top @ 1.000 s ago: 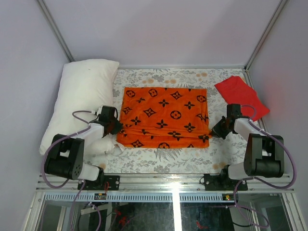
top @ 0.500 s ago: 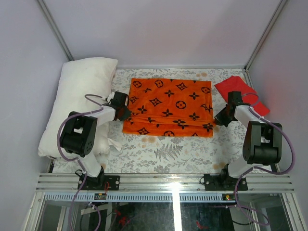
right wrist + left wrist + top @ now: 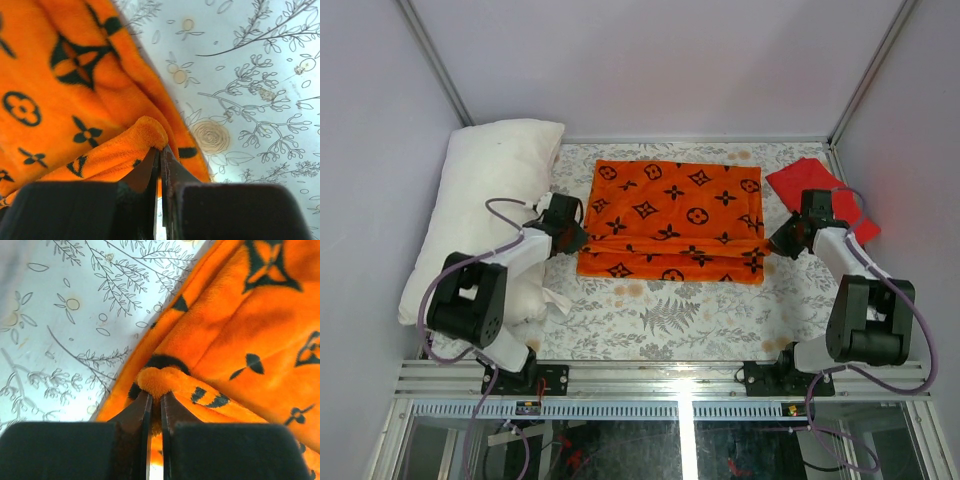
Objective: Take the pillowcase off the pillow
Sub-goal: Fold the pillowcase.
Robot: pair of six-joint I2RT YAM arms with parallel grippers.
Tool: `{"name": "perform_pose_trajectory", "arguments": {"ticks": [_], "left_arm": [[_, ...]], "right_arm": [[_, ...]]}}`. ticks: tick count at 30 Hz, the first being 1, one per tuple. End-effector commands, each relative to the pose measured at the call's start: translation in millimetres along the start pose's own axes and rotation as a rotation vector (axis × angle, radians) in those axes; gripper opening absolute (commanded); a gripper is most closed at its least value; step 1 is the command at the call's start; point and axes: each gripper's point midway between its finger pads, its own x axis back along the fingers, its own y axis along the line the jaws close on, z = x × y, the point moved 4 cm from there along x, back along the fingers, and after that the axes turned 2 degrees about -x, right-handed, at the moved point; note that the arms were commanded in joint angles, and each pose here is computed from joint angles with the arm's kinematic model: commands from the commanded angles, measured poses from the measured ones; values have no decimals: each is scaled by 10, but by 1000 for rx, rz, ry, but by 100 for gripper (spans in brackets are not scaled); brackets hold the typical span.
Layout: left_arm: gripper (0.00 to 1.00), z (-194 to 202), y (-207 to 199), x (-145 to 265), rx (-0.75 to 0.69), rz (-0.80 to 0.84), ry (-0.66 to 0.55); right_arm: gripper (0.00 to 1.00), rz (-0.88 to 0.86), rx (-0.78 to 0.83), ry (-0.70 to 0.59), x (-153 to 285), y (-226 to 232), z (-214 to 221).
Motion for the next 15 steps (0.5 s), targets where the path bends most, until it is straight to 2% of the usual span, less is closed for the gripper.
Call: {"name": "perform_pose_trajectory", "arguments": {"ticks": [1, 8, 15], "left_arm": [[0, -184, 193, 245, -30, -71, -107], [0, -228, 230, 361, -70, -93, -118], [0, 76, 469, 168, -89, -123, -37]], "right_arm": [[0, -76, 63, -135, 272, 92, -234], [0, -100, 76, -120, 400, 89, -158], [0, -56, 88, -70, 232, -221, 159]]}}
